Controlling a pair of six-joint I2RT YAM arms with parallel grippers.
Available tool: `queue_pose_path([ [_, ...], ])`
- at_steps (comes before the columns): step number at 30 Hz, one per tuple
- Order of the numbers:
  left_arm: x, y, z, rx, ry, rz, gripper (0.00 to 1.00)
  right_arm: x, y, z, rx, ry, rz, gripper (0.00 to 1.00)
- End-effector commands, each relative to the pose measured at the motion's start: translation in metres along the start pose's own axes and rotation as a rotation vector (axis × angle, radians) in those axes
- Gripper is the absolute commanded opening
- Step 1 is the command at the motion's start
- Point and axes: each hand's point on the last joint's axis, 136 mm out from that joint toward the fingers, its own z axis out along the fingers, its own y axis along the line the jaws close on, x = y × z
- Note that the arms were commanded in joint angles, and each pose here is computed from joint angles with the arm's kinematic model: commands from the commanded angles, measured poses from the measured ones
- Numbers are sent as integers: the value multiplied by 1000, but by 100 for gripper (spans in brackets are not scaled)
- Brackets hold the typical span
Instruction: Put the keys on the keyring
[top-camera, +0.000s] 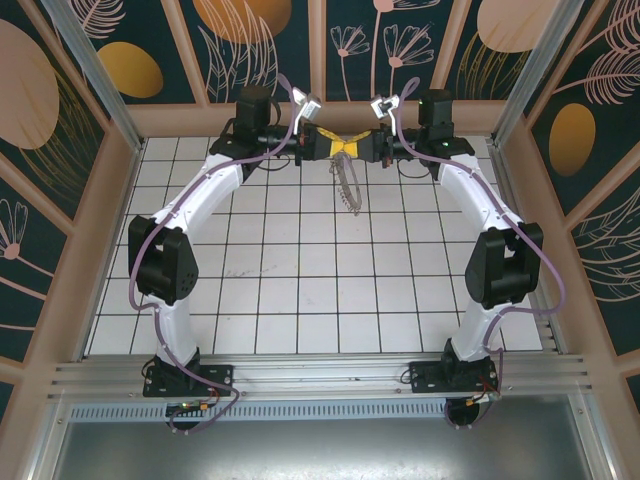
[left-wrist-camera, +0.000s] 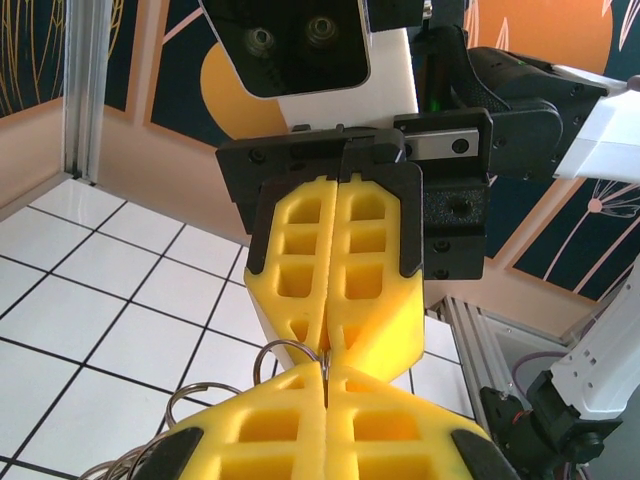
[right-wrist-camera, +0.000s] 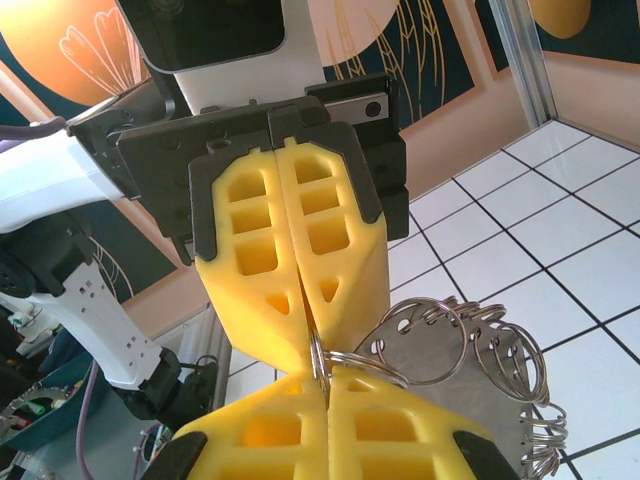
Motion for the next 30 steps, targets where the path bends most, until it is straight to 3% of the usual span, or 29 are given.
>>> queue_pose_path([
  [1,-3,-17,9,48,-17,30,0,-8,8,2,-21,-7,-65,10],
  [8,-13,-23,5,38,-47,49,0,-1,12,-9,-8,-18,-59,29],
  [18,-23,-31,2,49,-80,64,0,7,22,-18,14,-40,-65,32],
  [22,-25,-34,1,56,-81,71,0,8,24,-27,37,-62,-67,39],
  [30,-30,-43,-2,65,-90,96,0,-13,30,-61,188,-229,-98,47],
])
